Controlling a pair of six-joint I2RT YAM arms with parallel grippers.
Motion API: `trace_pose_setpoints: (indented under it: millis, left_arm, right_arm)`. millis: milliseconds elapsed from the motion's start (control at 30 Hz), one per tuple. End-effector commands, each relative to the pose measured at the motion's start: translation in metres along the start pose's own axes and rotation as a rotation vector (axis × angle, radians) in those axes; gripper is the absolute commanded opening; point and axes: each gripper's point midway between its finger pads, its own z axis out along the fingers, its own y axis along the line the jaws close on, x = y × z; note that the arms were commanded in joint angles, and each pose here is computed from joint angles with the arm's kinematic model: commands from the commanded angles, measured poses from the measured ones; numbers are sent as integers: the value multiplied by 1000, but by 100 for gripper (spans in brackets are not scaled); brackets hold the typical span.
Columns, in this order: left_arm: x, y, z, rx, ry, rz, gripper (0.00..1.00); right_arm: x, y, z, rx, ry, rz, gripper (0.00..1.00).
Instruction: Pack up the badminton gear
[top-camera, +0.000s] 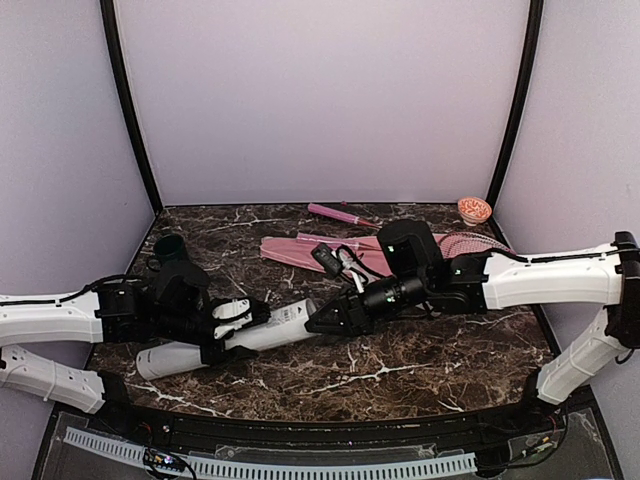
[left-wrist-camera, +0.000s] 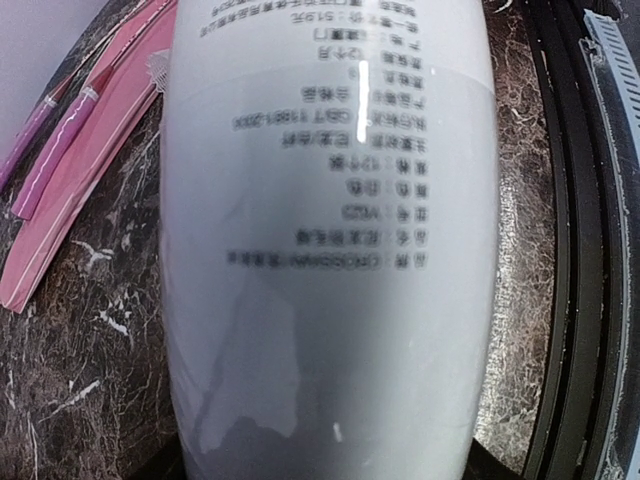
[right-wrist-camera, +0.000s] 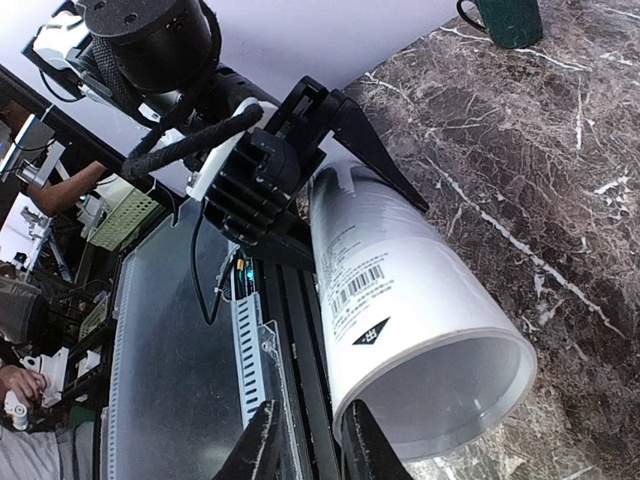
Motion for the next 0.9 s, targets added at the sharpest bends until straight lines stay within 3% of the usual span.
trace_pose_setpoints:
  millis: [0, 133, 267, 867]
  left_arm:
    - [-16, 5, -3, -28, -67, 10, 47]
    - [-17, 5, -3, -29, -70, 11, 47]
    - [-16, 5, -4, -32, -71, 11, 47]
    - [-1, 12, -2, -91, -1, 33, 43]
  right_arm:
    - [-19, 17, 2, -60, -47, -37, 20]
    - [-19, 15, 2, -55, -51, -34, 17]
    - [-19, 17, 2, -71, -50, -38, 3]
    - [-17, 21, -40, -148, -115, 2, 1]
